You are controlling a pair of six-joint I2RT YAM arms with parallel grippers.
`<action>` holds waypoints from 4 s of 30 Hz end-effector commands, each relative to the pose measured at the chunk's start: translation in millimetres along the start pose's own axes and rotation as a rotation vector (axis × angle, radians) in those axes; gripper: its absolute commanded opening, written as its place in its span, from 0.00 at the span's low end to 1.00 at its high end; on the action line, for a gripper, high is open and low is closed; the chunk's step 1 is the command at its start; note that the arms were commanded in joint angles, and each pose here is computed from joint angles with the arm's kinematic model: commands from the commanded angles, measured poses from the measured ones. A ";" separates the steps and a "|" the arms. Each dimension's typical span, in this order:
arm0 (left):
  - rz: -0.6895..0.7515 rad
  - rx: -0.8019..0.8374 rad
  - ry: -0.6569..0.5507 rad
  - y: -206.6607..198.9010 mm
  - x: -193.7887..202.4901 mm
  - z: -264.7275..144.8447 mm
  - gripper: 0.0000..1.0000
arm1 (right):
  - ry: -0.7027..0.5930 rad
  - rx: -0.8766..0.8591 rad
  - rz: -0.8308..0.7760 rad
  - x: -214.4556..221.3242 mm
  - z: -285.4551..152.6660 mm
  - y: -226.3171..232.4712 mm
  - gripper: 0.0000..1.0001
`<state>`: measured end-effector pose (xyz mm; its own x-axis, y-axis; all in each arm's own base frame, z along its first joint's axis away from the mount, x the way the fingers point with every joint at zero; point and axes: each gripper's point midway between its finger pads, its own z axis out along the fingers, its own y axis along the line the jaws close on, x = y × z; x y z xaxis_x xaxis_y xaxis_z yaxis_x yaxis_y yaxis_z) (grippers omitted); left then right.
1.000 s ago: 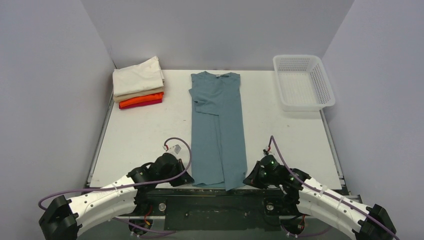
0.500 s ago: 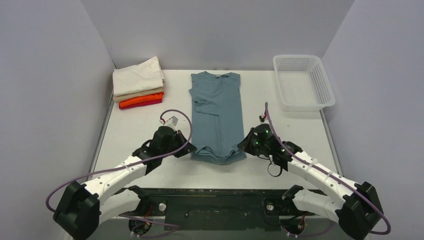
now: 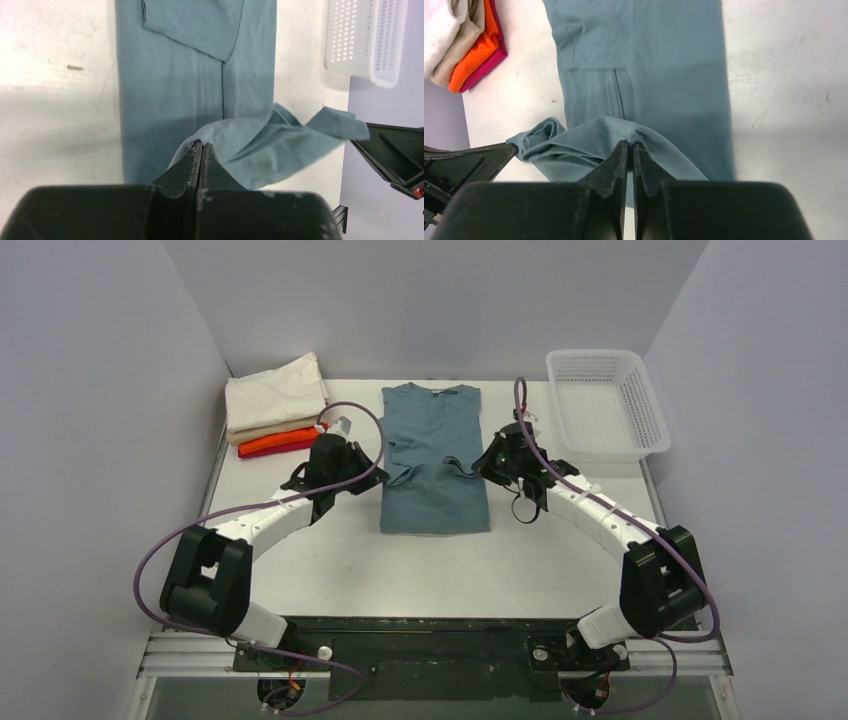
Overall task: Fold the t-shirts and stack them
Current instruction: Fold the folded rectangular tshirt in 1/3 of the way, then grab one side of the 2/3 rectangular tshirt with both arms, then fold the long partially folded tshirt into a neat square
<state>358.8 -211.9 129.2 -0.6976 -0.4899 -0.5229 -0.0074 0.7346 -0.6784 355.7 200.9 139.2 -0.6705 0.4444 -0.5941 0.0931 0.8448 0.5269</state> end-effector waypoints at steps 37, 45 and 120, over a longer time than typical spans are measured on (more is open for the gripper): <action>0.069 -0.127 0.118 30.3 -2.5 12.8 0.88 | 0.185 0.111 0.034 21.2 17.5 -58.5 0.86; 0.032 -0.202 0.230 64.8 72.1 3.6 0.90 | 0.287 0.123 0.122 92.9 -10.1 -91.9 0.82; -0.028 -0.034 -0.302 5.4 18.4 -190.0 0.00 | 0.400 -0.203 -0.109 92.6 -136.3 17.6 0.00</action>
<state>168.4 -134.6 166.7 -0.6209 -0.5581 -0.5504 -0.0550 0.7315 -0.6796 156.8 221.8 171.3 -0.9355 0.1022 -0.3382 -0.1446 0.7627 0.6304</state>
